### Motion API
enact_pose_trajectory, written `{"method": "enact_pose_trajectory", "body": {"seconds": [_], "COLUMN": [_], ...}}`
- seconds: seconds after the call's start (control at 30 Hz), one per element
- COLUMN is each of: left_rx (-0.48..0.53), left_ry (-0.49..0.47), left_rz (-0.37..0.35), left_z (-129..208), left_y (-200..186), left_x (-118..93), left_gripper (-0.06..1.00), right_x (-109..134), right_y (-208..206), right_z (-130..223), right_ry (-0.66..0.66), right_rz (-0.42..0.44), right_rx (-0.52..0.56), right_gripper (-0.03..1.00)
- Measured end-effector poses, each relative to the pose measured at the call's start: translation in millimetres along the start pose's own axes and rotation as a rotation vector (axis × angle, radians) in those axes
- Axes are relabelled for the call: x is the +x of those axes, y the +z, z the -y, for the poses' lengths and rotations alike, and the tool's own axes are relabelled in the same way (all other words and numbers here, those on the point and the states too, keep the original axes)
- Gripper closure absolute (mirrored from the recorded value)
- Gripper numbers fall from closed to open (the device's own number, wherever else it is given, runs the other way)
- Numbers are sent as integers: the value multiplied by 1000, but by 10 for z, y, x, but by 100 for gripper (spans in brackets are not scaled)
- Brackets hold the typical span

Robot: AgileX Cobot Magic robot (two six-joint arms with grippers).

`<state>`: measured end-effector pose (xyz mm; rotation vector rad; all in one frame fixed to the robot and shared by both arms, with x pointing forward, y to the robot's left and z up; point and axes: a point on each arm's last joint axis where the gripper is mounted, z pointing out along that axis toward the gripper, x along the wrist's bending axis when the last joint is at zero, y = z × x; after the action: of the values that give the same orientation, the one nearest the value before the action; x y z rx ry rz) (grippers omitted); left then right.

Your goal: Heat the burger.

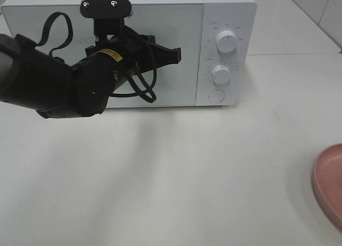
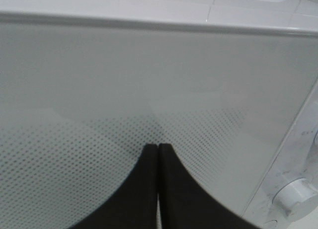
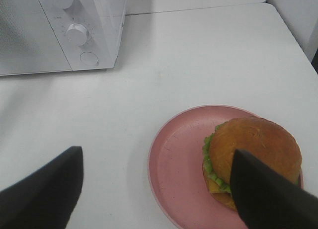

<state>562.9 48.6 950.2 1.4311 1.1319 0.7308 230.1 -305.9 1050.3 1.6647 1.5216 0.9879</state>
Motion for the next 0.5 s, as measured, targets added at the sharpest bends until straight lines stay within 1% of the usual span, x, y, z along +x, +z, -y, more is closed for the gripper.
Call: {"method": "enact_pose_trajectory", "body": {"seconds": [0.07, 0.1, 0.13, 0.2, 0.23, 0.27, 0.3, 0.33, 0.37, 0.4, 0.43, 0.47, 0.5], "left_rx": [13, 41, 82, 99, 150, 150, 179, 244, 244, 313, 313, 359, 444], "left_ry": [-6, -11, -4, 1, 19, 19, 26, 40, 40, 47, 47, 49, 51], "left_rz": [0, 11, 36, 49, 74, 74, 87, 105, 105, 120, 120, 128, 144], "left_z": [3, 11, 45, 57, 112, 112, 139, 196, 196, 250, 250, 288, 340], "left_y": [-30, -104, -199, -242, -328, -328, -369, -427, -427, -466, -466, -489, -533], "left_x": [-5, -35, -95, -117, -154, -154, -166, -167, -167, -169, -169, -172, -181], "left_gripper": [94, 94, 94, 94, 87, 87, 79, 57, 57, 41, 41, 13, 3], "right_x": [0, 0, 0, 1, 1, 1, 1, 2, 2, 2, 2, 2, 2], "right_y": [0, 0, 0, 0, 0, 0, 0, 0, 0, 0, 0, 0, 0], "right_z": [0, 0, 0, 0, 0, 0, 0, 0, 0, 0, 0, 0, 0], "right_ry": [0, 0, 0, 0, 0, 0, 0, 1, 1, 1, 1, 1, 1], "right_rz": [0, 0, 0, -1, -1, -1, -1, -2, -2, -2, -2, -2, -2], "right_rx": [0, 0, 0, 0, 0, 0, 0, 0, 0, 0, 0, 0, 0], "right_gripper": [21, 21, 21, 21, 21, 21, 21, 21, 21, 21, 21, 21, 21]}}
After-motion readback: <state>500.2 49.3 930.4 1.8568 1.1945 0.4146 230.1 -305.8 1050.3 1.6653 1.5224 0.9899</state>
